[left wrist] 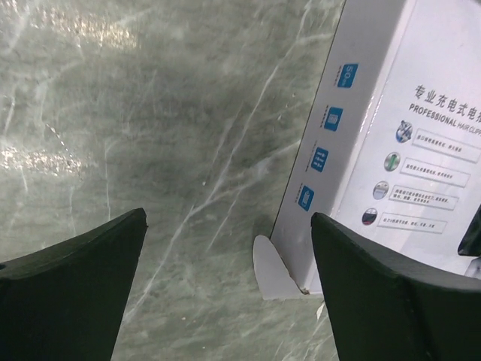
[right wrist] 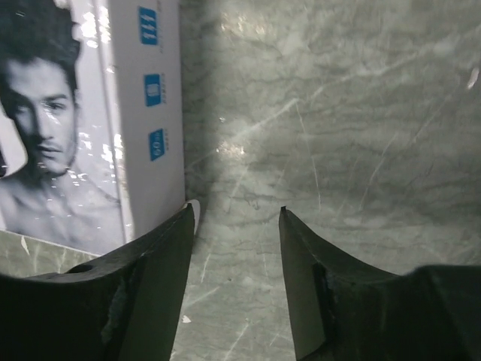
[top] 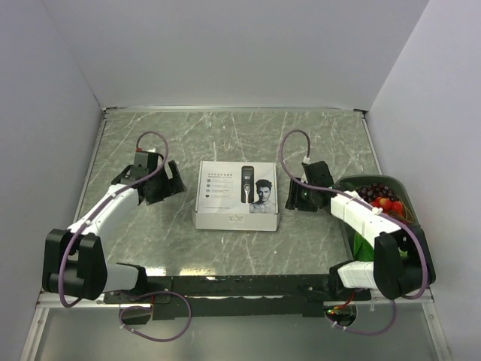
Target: Sort the hair-cutting tools
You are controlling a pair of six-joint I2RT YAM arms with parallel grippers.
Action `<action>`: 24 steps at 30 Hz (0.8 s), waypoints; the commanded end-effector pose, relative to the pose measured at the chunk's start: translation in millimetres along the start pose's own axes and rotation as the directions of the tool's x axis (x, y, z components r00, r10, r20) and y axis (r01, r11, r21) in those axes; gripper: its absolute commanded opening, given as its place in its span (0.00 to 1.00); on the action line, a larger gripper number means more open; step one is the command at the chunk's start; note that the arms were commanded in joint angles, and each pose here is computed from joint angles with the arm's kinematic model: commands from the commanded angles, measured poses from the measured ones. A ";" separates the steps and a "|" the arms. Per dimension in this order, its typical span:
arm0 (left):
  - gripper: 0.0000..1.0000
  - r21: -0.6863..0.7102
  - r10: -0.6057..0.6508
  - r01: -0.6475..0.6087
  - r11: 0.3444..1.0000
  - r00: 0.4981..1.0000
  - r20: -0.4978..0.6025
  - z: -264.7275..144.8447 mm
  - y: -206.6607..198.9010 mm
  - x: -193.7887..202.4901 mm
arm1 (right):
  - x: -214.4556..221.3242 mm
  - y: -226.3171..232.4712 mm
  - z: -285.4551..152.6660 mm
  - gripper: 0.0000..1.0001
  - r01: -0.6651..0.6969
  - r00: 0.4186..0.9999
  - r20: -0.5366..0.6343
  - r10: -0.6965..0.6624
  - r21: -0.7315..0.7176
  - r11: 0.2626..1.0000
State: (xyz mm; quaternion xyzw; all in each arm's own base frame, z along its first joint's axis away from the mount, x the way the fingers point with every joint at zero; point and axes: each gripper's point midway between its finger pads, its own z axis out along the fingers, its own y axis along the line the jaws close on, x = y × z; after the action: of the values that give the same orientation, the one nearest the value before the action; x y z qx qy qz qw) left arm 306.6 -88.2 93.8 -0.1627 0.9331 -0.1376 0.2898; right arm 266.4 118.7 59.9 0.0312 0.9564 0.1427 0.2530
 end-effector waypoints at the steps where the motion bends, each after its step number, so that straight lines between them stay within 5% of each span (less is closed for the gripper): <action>1: 0.98 0.041 -0.017 0.018 0.999 1.000 -0.025 2.7 -6.6 5.3 | 2.2 0.0 7.6 0.60 -0.057 0.998 0.016 0.057 -0.001 0.998; 24: 0.97 0.027 -0.008 0.012 1.000 0.989 -0.144 30.3 -8.5 29.3 | -5.5 13.4 34.2 0.64 -0.102 0.994 0.042 0.103 -0.014 0.995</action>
State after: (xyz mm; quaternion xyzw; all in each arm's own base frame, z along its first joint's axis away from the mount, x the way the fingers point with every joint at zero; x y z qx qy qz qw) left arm 298.1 -101.5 51.5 -0.1566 0.9517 -0.1498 0.2174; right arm 269.9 126.0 24.1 0.0908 0.9563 0.1456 0.2368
